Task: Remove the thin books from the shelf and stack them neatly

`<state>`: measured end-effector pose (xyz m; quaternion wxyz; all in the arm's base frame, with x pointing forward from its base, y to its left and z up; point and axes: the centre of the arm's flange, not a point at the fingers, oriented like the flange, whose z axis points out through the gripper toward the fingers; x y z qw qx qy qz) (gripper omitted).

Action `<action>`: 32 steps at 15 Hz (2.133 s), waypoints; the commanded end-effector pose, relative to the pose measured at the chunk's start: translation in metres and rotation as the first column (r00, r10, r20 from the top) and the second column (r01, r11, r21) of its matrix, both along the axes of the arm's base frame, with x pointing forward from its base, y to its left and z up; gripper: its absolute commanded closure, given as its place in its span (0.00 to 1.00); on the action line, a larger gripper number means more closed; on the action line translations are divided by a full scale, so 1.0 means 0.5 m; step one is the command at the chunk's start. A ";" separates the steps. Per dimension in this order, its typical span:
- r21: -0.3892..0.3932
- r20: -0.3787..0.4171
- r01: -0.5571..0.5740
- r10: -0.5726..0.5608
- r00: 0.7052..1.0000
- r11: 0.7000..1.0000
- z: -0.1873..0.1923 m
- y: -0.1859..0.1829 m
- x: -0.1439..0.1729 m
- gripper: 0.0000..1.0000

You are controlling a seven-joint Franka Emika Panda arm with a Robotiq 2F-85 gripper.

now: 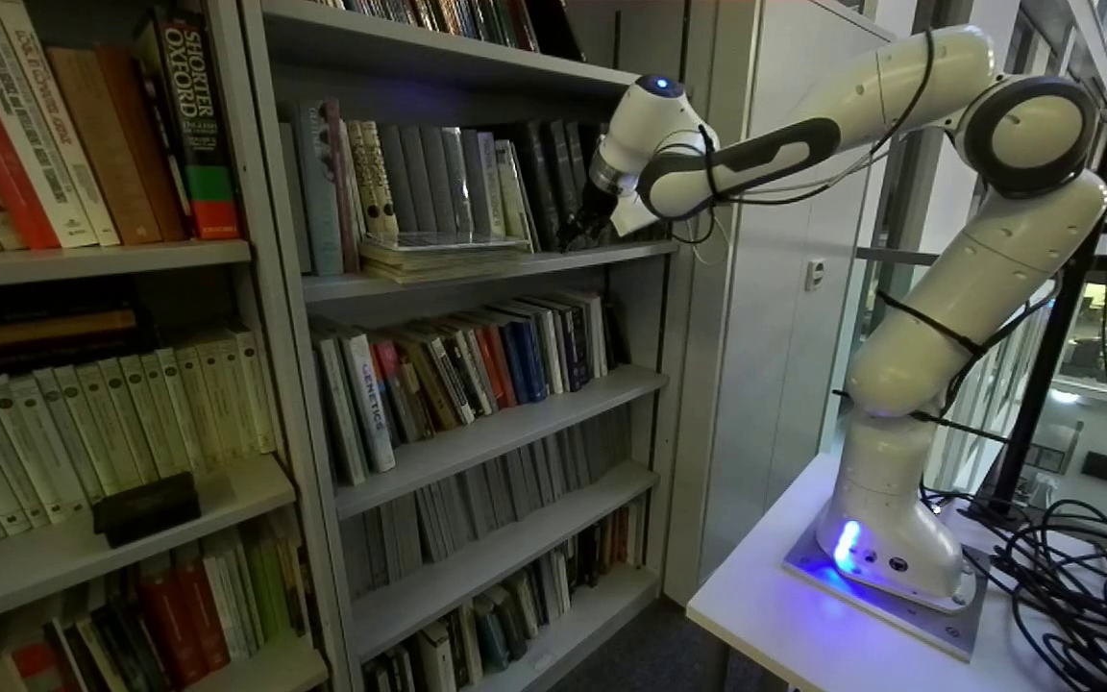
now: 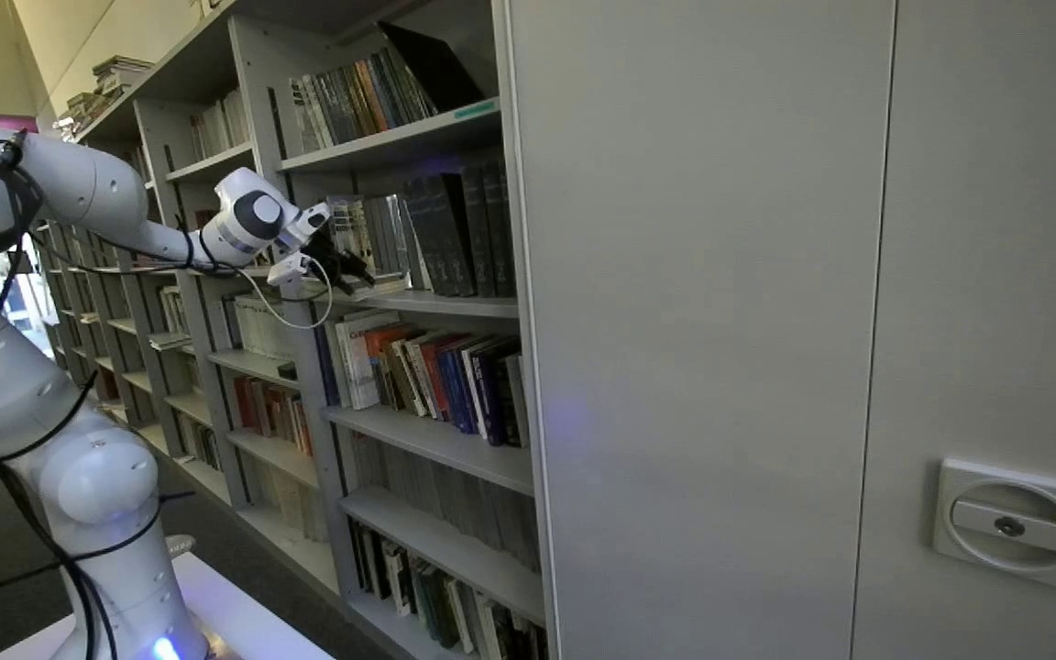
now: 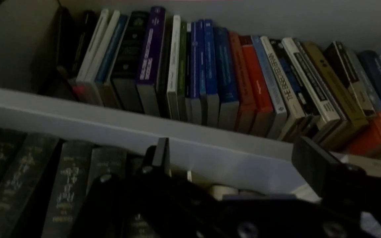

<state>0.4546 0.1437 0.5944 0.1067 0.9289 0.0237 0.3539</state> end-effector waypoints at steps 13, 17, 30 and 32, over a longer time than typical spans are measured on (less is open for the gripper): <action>-0.040 0.430 0.096 -0.070 0.900 0.995 0.015 0.010 0.033 0.00; -0.068 0.456 0.077 -0.038 0.889 0.995 0.015 0.021 0.035 0.00; -0.187 0.588 0.047 0.073 0.806 0.981 -0.021 0.081 0.070 0.63; -0.201 0.587 0.051 0.079 0.806 0.978 -0.035 0.084 0.081 0.80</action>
